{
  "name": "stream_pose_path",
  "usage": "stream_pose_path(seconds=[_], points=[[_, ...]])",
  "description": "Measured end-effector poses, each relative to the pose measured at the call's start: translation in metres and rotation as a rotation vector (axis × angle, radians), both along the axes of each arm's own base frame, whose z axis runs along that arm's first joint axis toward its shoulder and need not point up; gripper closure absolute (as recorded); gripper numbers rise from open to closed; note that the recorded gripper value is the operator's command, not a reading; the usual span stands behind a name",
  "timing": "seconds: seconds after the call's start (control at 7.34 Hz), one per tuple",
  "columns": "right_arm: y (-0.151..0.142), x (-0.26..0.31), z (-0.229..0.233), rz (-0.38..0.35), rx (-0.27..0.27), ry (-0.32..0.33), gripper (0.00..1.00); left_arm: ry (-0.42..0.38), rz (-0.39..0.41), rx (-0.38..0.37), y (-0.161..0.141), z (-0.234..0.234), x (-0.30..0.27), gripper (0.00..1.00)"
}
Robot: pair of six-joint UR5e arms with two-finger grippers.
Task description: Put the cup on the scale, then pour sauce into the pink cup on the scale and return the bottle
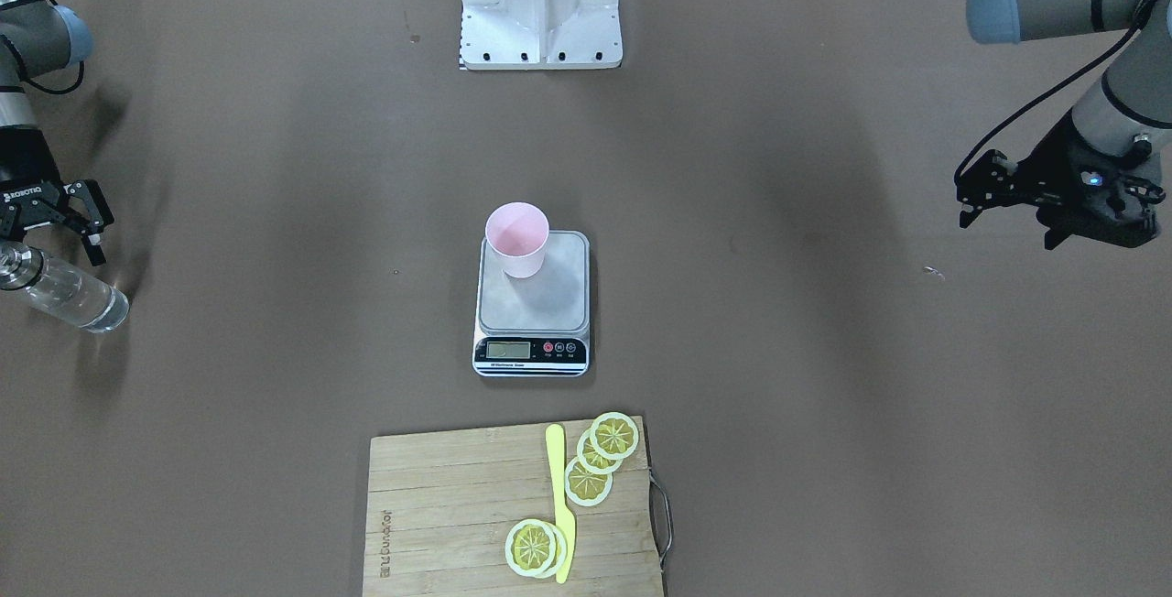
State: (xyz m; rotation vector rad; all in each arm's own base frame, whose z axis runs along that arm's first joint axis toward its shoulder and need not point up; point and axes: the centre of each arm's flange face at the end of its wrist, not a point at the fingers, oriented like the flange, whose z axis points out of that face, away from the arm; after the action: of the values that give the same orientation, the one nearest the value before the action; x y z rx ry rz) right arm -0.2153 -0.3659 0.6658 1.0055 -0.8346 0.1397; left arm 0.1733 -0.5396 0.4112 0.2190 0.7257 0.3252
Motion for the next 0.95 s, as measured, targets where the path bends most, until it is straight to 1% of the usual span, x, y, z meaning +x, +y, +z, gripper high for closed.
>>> stream_pose_path(seconds=[0.27,0.55,0.95], points=[[-0.004,-0.006,-0.004,0.010,0.011,-0.005,0.10,0.000,0.000,0.001,0.000,0.000,0.000,0.03],[-0.015,-0.021,-0.015,0.007,0.022,-0.013,0.11,0.001,-0.001,0.002,0.001,0.000,-0.001,0.03],[-0.022,-0.028,-0.021,0.001,0.031,-0.003,0.12,-0.001,-0.005,-0.002,0.002,0.003,-0.004,0.03]])
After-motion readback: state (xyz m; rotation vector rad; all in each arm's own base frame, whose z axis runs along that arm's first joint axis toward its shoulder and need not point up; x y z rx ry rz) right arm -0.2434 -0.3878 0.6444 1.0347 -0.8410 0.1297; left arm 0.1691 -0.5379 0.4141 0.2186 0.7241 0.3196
